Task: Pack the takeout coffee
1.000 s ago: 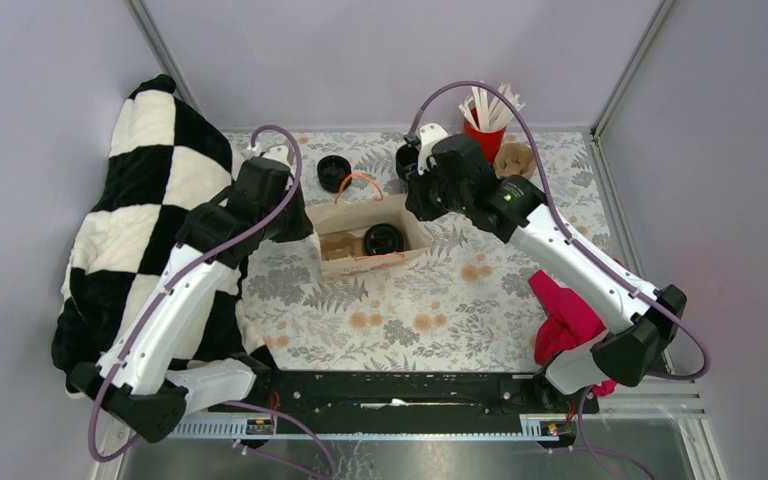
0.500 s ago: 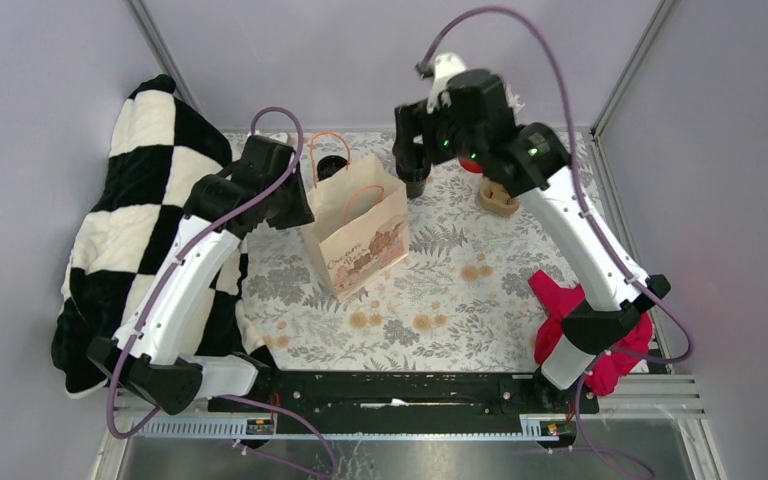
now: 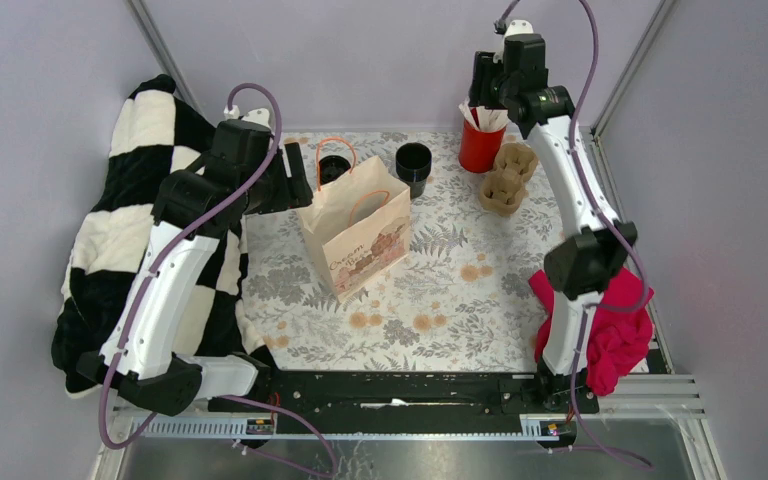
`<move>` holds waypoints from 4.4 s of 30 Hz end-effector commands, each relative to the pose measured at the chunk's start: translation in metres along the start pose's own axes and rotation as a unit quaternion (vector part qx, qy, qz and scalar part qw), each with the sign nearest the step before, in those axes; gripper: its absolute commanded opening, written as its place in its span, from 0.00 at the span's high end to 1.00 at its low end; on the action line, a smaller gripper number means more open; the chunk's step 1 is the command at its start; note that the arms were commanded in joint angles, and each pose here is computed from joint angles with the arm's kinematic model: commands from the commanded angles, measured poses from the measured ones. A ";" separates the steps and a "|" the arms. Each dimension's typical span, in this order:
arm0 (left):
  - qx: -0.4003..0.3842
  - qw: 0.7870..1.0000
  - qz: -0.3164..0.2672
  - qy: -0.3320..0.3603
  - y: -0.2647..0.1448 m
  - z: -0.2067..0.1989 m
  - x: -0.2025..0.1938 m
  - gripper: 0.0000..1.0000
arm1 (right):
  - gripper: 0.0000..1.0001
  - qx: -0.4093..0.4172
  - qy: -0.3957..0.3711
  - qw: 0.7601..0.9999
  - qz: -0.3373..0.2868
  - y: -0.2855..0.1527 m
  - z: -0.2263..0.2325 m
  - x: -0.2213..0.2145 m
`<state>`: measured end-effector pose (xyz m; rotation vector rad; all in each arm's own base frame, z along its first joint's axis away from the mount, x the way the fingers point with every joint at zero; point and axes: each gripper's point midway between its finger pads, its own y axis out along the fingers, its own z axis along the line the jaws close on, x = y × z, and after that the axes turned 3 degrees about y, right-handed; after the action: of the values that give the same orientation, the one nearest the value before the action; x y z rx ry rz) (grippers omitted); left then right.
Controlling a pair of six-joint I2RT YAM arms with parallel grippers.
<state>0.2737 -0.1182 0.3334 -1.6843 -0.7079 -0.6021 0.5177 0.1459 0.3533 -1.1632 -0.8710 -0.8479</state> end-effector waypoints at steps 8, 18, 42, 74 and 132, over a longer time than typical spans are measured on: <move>0.002 0.998 -0.058 0.034 -0.036 0.011 0.019 0.22 | 0.67 -0.052 -0.006 0.996 -0.065 0.117 -0.067 0.009; 0.002 0.998 -0.053 0.036 -0.036 0.011 0.018 0.19 | 0.69 -0.017 -0.015 0.997 -0.076 0.164 -0.063 -0.009; -0.008 0.999 -0.042 0.033 -0.029 0.007 0.012 0.16 | 0.58 0.094 -0.031 0.995 -0.006 0.132 -0.026 -0.037; -0.008 0.999 -0.037 0.038 -0.024 0.006 0.012 0.13 | 0.65 0.089 -0.058 0.994 0.020 0.163 -0.035 -0.065; -0.047 0.994 -0.101 0.014 -0.052 -0.006 0.037 0.12 | 1.00 0.144 0.106 0.972 -0.152 -0.044 0.020 0.118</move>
<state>0.2613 -0.1092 0.3565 -1.6654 -0.7189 -0.7162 0.5974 0.1315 0.3480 -0.9872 -0.9180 -0.9164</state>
